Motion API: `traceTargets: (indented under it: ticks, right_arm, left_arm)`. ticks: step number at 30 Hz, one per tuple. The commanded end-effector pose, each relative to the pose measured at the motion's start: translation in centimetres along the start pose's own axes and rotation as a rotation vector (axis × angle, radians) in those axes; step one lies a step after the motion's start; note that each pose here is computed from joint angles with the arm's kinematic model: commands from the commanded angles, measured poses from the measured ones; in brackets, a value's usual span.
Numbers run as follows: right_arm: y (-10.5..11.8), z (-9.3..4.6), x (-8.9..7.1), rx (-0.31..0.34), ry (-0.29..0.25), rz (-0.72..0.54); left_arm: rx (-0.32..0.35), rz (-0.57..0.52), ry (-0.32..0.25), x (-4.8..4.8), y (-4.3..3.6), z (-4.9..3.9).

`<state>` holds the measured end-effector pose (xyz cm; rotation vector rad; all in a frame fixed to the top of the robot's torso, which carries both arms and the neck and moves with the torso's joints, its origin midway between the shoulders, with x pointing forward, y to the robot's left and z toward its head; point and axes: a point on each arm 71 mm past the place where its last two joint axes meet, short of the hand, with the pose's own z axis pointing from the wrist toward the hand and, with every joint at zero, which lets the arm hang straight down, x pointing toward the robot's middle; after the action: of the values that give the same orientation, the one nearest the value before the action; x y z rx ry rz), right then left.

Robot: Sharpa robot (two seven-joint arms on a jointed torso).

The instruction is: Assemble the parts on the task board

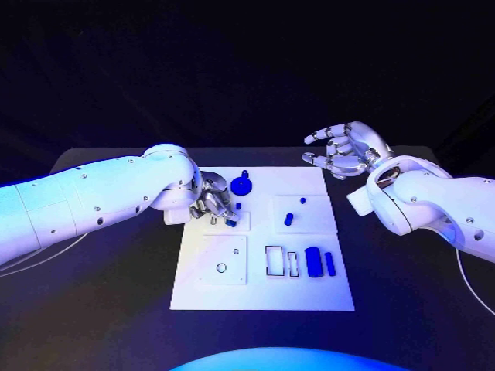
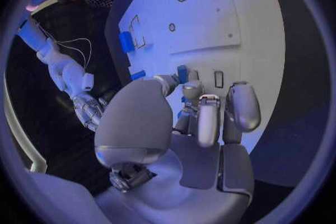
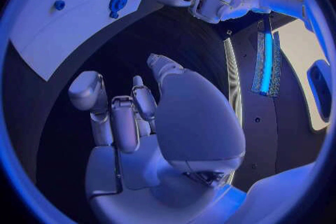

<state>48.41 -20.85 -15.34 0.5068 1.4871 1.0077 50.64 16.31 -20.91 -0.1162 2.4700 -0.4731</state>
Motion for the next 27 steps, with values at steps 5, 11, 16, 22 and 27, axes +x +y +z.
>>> traceTargets:
  ticks: [5,11,16,22,27]
  right_arm:
    - [0.0,0.1,0.0,-0.005,0.002,-0.004]
    - [-0.1,0.0,-0.1,-0.002,0.002,-0.005]
    - [-0.2,0.0,-0.2,-0.001,0.001,-0.005]
    - [-0.3,0.0,-0.2,0.0,0.002,-0.004]
    - [-0.3,-0.1,-0.3,0.002,0.0,-0.005]
  left_arm:
    - [0.029,-0.084,-0.017,-0.03,0.17,-0.44]
    - [0.036,-0.121,-0.063,-0.3,0.63,-1.1]
    - [0.041,-0.135,-0.103,-0.42,0.81,-1.52]
    - [0.051,-0.074,-0.199,-0.52,0.49,-1.87]
    - [0.038,0.002,-0.268,-0.45,0.31,-1.83]
